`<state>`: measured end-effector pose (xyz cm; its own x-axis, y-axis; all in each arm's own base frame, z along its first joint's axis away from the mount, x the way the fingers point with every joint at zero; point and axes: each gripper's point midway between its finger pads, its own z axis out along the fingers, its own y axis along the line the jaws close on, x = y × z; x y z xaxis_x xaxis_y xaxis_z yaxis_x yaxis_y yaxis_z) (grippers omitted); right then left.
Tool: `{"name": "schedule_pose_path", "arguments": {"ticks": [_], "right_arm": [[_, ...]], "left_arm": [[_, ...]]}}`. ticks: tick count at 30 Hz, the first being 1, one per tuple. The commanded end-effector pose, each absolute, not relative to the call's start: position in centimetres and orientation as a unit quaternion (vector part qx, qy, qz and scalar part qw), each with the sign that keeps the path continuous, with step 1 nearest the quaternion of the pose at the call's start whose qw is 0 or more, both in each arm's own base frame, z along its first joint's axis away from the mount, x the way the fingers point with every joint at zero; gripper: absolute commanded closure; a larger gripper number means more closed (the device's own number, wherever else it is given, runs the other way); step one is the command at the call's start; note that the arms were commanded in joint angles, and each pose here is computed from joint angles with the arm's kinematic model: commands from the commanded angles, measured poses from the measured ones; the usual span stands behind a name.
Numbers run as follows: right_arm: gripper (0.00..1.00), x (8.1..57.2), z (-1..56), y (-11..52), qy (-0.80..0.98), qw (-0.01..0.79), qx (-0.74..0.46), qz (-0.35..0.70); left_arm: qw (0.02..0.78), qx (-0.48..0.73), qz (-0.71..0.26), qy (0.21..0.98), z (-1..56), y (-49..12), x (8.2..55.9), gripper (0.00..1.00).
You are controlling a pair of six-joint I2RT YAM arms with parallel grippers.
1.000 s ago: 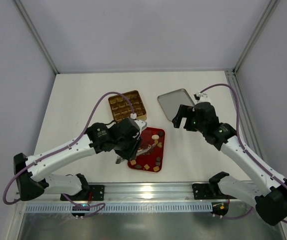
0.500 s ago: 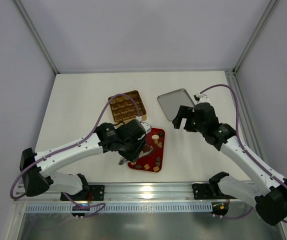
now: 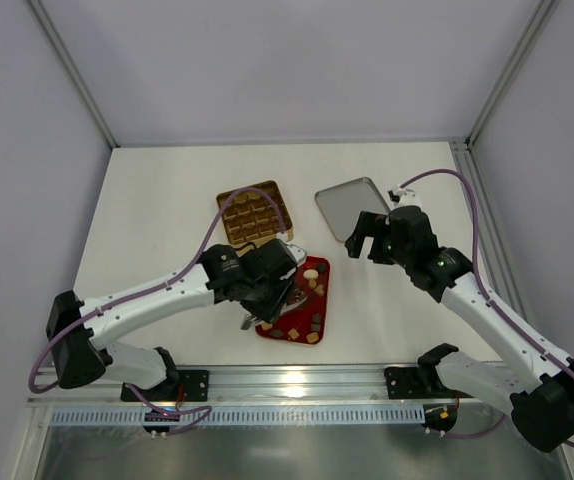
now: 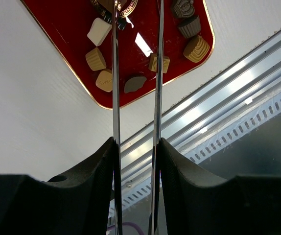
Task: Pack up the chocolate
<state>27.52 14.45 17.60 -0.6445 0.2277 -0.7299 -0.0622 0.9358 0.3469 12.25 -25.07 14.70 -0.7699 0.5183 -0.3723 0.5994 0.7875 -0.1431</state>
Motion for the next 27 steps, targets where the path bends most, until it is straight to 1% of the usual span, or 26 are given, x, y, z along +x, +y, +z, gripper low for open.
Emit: {"name": "schedule_pose_path", "arguments": {"ticks": [1,27], "right_arm": [[0.00,27.71,18.40,14.29,0.881,0.435,0.055,0.177],[0.00,27.47,18.31,14.05,0.881,0.437,0.054,0.174]], "left_arm": [[0.187,0.306,-0.138,0.923,16.21,-26.19,13.18,0.61],[0.182,0.316,-0.108,0.925,15.85,-26.79,13.41,0.62]]}}
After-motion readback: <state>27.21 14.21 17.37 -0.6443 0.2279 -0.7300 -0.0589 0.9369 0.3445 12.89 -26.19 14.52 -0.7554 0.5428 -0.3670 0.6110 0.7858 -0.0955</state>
